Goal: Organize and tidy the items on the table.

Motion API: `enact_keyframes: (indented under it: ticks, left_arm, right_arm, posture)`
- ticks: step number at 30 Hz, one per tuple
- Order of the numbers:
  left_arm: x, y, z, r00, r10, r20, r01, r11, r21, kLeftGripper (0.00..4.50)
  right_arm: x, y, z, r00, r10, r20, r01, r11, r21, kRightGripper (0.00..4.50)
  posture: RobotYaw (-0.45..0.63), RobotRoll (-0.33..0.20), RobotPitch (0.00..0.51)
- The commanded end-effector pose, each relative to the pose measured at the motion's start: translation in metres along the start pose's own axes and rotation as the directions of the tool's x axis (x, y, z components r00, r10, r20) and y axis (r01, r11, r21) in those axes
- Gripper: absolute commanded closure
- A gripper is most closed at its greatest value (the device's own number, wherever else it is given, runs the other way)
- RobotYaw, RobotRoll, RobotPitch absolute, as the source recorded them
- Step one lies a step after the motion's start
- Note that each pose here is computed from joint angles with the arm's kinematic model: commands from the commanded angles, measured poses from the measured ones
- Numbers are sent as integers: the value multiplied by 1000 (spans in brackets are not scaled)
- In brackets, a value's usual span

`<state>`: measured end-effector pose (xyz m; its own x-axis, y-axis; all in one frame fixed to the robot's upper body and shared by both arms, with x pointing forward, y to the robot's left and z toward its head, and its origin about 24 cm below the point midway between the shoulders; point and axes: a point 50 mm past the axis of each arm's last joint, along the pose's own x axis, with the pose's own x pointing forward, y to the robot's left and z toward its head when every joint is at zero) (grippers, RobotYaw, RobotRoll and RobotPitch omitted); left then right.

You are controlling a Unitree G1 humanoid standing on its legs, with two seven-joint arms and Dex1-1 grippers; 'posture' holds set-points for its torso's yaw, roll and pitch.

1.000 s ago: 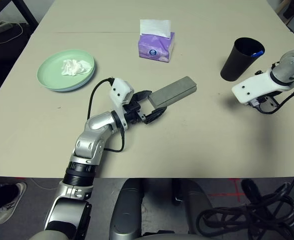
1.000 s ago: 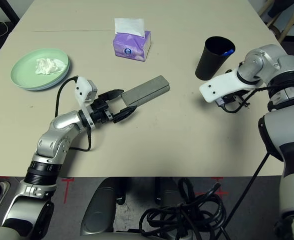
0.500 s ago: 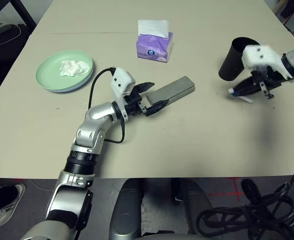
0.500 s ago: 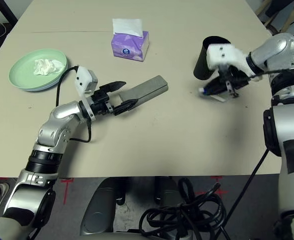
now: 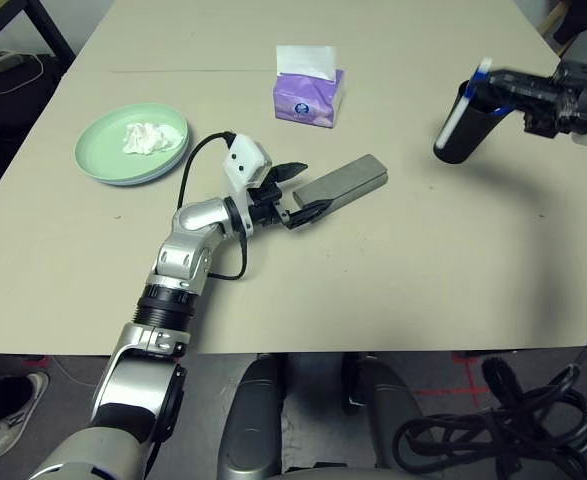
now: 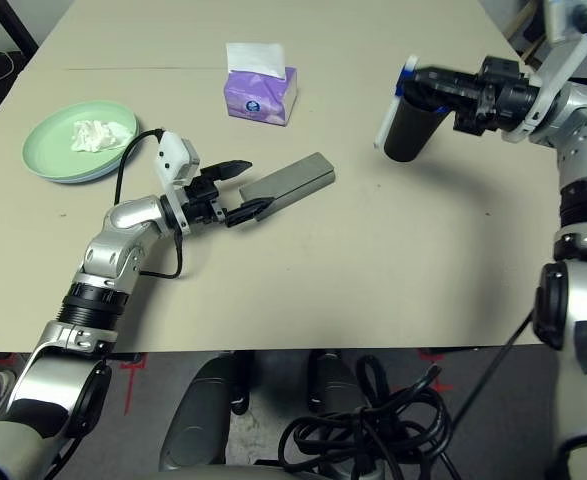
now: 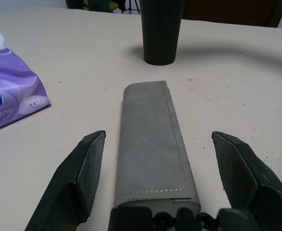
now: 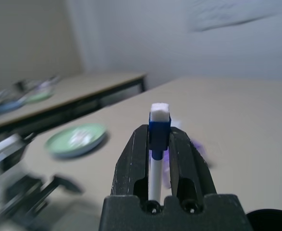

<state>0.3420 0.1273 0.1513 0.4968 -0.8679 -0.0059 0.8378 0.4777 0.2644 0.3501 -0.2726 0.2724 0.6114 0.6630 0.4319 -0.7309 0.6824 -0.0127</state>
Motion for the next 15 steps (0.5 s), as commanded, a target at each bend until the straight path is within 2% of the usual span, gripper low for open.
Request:
enact_keyframes:
  ticks: [1,7,11,15]
  left_arm:
    - [3,1,-1,999,-24,-25,25,999,30,0]
    - [6,2,2,999,-35,-21,36,999,37,0]
    - [7,2,3,999,-45,-17,45,998,36,0]
    - [8,1,4,999,-51,-13,52,998,33,0]
  right_arm:
    - [-4,-3,-2,972,-209,110,218,974,-69,4075]
    - [8,1,-13,916,-378,132,398,895,-199,4075]
    - [17,-1,-9,875,-463,140,483,833,-270,4075]
    - [23,-4,-4,843,-530,91,531,794,-296,4075]
  posture:
    - [36,0,138]
    - [31,0,133]
    - [29,0,131]
    - [31,0,127]
